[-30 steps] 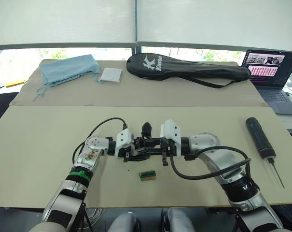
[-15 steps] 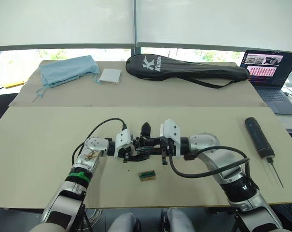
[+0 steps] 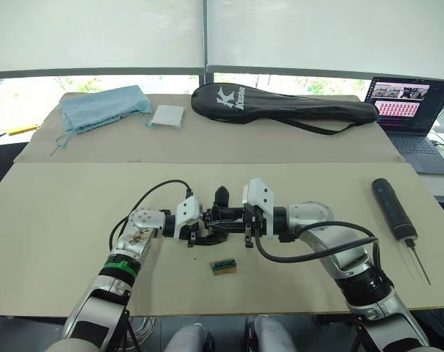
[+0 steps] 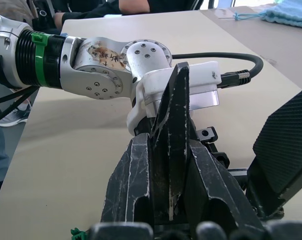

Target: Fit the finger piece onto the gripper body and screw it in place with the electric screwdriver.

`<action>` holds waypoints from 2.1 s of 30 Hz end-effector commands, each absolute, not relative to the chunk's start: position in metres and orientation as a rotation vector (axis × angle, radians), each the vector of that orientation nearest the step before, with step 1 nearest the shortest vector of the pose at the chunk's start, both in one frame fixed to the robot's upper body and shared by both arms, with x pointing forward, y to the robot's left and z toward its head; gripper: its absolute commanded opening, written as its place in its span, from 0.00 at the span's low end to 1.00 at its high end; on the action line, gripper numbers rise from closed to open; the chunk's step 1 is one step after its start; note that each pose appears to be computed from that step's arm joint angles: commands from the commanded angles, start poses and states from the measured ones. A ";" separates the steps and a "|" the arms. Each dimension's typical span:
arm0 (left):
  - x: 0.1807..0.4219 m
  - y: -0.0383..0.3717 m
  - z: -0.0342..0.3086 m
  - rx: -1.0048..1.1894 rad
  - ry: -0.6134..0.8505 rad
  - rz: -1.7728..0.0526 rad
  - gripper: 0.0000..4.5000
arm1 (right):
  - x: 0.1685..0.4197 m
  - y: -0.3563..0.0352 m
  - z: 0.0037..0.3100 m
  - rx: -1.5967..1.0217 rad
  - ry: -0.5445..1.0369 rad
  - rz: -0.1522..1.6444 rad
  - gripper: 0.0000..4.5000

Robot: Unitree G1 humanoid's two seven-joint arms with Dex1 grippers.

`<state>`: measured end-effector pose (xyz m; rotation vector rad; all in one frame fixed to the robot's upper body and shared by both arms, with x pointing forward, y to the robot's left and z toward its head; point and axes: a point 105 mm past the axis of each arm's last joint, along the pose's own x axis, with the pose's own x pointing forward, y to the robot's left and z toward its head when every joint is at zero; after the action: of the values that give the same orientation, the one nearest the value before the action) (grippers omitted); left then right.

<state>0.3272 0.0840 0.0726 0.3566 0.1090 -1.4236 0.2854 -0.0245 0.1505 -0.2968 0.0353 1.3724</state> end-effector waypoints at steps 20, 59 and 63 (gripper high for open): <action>0.320 0.086 0.061 0.362 0.166 -1.447 0.53 | 0.279 -0.019 0.124 -0.243 0.138 1.375 0.09; 0.327 0.087 0.058 0.345 0.164 -1.380 0.53 | 0.267 -0.027 0.191 -0.262 -0.201 1.489 1.00; 0.331 0.088 0.061 0.327 0.151 -1.348 0.91 | 0.258 -0.031 0.207 -0.216 -0.315 1.528 1.00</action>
<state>0.3306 0.0839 0.0709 0.3539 0.1059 -1.3790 0.2668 -0.0274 0.1876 -0.2150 -0.1986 1.5091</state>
